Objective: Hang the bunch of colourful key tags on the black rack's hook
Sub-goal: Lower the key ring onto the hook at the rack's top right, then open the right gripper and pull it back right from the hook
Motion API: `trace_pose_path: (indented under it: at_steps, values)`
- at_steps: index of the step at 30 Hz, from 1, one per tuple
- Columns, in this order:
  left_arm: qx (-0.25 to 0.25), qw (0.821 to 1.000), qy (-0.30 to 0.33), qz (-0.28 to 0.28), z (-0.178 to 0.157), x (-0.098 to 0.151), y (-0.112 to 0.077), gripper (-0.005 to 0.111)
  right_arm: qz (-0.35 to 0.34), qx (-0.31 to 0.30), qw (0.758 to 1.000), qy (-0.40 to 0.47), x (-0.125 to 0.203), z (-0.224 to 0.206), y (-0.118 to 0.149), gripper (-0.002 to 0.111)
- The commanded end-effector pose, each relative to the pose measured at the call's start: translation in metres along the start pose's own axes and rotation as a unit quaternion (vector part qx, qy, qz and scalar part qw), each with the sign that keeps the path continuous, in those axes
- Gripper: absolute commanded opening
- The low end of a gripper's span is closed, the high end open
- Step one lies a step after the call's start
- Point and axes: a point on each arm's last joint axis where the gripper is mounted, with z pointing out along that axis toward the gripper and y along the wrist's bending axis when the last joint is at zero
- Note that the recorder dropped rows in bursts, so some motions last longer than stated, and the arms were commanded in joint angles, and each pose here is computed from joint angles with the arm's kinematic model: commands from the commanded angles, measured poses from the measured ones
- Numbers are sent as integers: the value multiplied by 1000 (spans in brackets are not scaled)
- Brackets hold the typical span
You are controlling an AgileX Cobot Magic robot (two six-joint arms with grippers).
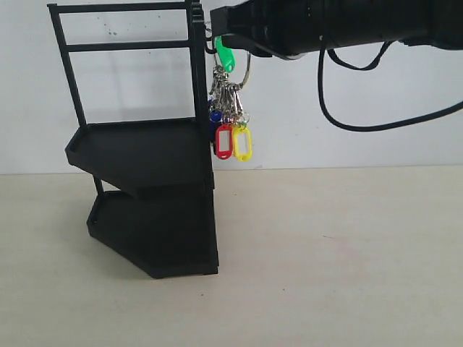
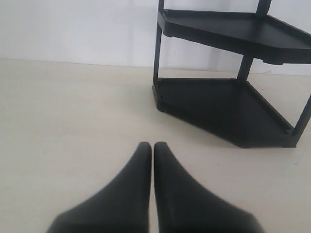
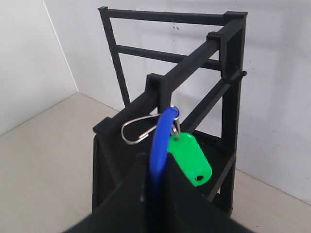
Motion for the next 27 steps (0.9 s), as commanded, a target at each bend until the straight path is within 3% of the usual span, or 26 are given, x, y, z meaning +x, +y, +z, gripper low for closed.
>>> trace_pose_path:
  at_steps: [1, 12, 14, 16, 17, 18, 19, 27]
  values:
    - [-2, 1000, -3, 4, 0, 0, 0, 4, 3, -4, 1000, 6, 2, 0, 1, 0]
    - [-2, 1000, -3, 4, 0, 0, 0, 4, 3, -13, 999, 31, 15, 5, 1, 3]
    - [-2, 1000, -3, 4, 0, 0, 0, 4, 0, -13, 999, 31, 15, 5, 1, 19]
    - [-2, 1000, -3, 4, 0, 0, 0, 4, -1, -13, 999, 32, 15, 5, 0, 52]
    - [-2, 1000, -3, 4, 0, 0, 0, 4, -2, -12, 999, 32, 15, 5, 0, 80]
    - [-2, 1000, -3, 4, 0, 0, 0, 4, 4, -9, 999, 30, 15, 5, 0, 90]
    - [-2, 1000, -3, 4, 0, 0, 0, 4, 10, -4, 1000, 27, 14, 5, -1, 92]
    - [-2, 1000, -3, 4, 0, 0, 0, 4, 4, 22, 1000, 18, 12, 3, -5, 41]
